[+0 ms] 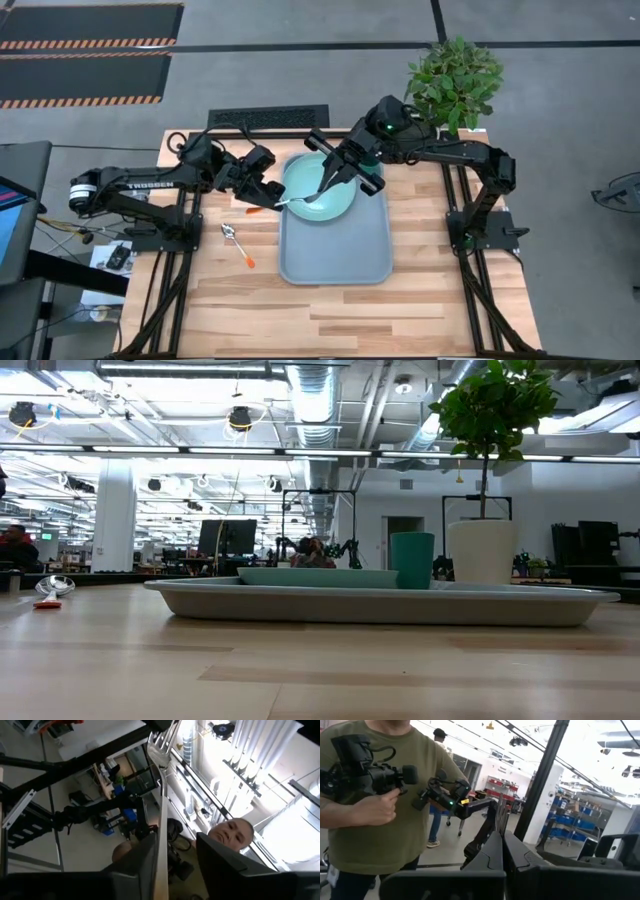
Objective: Pick and place plate/cup/fork/spoon on tray
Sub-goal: Put the orange fork on the gray serving tray to the bottom of the light green plate
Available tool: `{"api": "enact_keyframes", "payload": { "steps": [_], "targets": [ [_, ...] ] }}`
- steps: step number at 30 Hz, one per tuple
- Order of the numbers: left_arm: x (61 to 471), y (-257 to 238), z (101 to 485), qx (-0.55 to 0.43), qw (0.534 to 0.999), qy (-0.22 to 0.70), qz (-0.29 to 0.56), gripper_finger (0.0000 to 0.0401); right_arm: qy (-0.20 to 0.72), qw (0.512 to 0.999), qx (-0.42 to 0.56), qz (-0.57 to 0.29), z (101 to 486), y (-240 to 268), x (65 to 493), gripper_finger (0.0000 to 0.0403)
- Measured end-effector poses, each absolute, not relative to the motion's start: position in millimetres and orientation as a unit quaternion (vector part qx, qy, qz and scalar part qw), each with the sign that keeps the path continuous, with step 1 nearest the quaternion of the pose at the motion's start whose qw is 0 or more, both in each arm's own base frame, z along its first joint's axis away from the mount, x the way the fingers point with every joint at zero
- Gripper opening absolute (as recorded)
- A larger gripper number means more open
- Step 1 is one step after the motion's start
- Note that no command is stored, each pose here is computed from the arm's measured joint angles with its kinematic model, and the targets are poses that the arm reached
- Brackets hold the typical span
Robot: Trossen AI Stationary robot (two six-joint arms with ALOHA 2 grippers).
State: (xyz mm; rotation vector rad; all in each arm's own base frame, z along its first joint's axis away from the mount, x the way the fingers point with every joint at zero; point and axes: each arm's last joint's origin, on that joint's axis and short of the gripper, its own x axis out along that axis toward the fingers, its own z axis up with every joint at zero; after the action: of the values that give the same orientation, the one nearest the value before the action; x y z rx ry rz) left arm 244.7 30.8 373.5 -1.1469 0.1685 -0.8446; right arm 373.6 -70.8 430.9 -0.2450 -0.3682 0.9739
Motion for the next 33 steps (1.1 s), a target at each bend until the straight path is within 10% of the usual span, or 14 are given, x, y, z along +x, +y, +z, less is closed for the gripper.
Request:
{"api": "enact_keyframes", "payload": {
  "steps": [21,33],
  "targets": [
    [245.5,31.3,372.3,-0.484,0.785,0.054,-0.382,0.0006,-0.179,0.878,-0.089,0.434,432.3,-72.4,374.8,0.0009],
    [246.1,31.7,371.4,-0.478,0.792,0.050,-0.377,0.0001,-0.116,0.912,0.041,0.392,432.8,-114.8,364.1,0.0194]
  ]
}}
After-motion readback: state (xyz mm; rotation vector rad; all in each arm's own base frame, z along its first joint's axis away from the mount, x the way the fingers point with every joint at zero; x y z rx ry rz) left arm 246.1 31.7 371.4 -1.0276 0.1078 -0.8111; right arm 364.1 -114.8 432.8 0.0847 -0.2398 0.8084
